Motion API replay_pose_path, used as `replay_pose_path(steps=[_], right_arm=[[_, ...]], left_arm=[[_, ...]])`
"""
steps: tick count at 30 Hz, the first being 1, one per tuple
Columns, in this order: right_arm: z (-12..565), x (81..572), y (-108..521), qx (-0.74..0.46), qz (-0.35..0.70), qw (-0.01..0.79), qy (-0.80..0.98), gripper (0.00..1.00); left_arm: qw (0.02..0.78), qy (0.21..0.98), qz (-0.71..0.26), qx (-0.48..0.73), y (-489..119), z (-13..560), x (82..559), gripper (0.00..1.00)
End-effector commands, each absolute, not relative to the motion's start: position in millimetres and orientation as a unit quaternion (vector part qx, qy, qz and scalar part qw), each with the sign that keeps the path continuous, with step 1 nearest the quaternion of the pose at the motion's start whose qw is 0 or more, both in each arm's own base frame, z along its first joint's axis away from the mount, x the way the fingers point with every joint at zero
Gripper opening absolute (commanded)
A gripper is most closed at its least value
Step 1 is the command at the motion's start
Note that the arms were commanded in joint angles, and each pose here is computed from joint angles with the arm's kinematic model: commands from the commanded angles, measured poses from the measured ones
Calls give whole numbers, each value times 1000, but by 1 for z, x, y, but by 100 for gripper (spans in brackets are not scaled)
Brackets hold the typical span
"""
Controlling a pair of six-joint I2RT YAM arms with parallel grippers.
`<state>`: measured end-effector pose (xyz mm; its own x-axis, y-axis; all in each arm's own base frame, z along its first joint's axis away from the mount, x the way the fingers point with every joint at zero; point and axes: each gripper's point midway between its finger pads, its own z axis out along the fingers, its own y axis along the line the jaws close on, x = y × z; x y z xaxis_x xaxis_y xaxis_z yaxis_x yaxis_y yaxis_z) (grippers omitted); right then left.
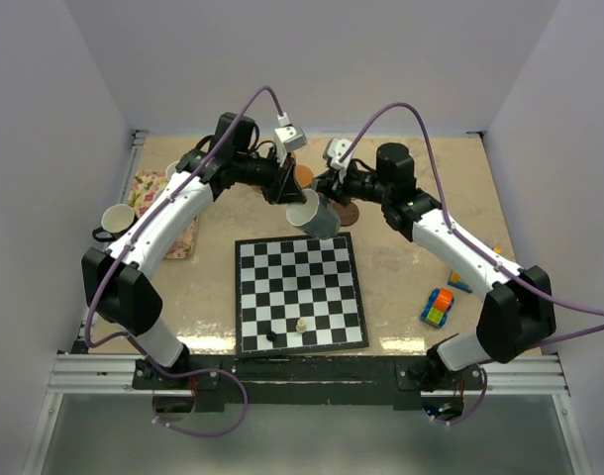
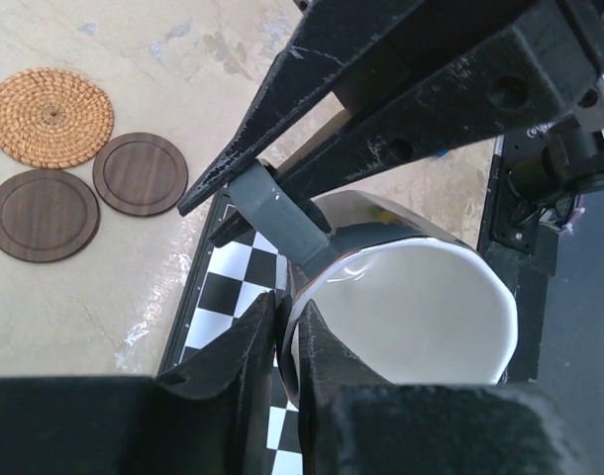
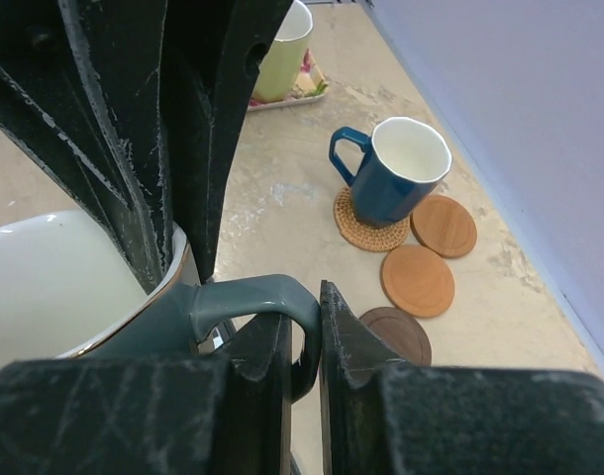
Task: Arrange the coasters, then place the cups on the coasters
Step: Place the cup on the coaster.
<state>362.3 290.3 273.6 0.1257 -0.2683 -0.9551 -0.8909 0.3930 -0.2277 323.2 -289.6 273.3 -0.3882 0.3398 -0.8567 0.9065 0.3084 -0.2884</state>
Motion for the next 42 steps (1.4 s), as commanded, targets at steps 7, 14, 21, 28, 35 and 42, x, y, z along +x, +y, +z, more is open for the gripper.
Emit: replay_pose_path(steps=[7, 14, 21, 28, 35, 42], right_arm=[[324, 374, 271, -392, 226, 684, 572, 0], [352, 382, 252, -322, 195, 741, 556, 0], [367, 381, 243, -309, 175, 765, 537, 0], [364, 376, 247, -319, 185, 765, 528, 0], [362, 373, 253, -342, 170, 765, 519, 0], [359, 376, 259, -353, 162, 763, 516, 0]], left_arm=[[441, 746, -381, 322, -273, 326, 347, 73], [395, 771, -440, 237, -260, 316, 347, 84], [337, 806, -444, 201, -260, 293, 352, 88], [325, 801, -466, 190, -267, 291, 356, 83], [280, 793, -505, 195, -282, 284, 351, 68], [265, 791, -510, 211, -287, 282, 347, 35]])
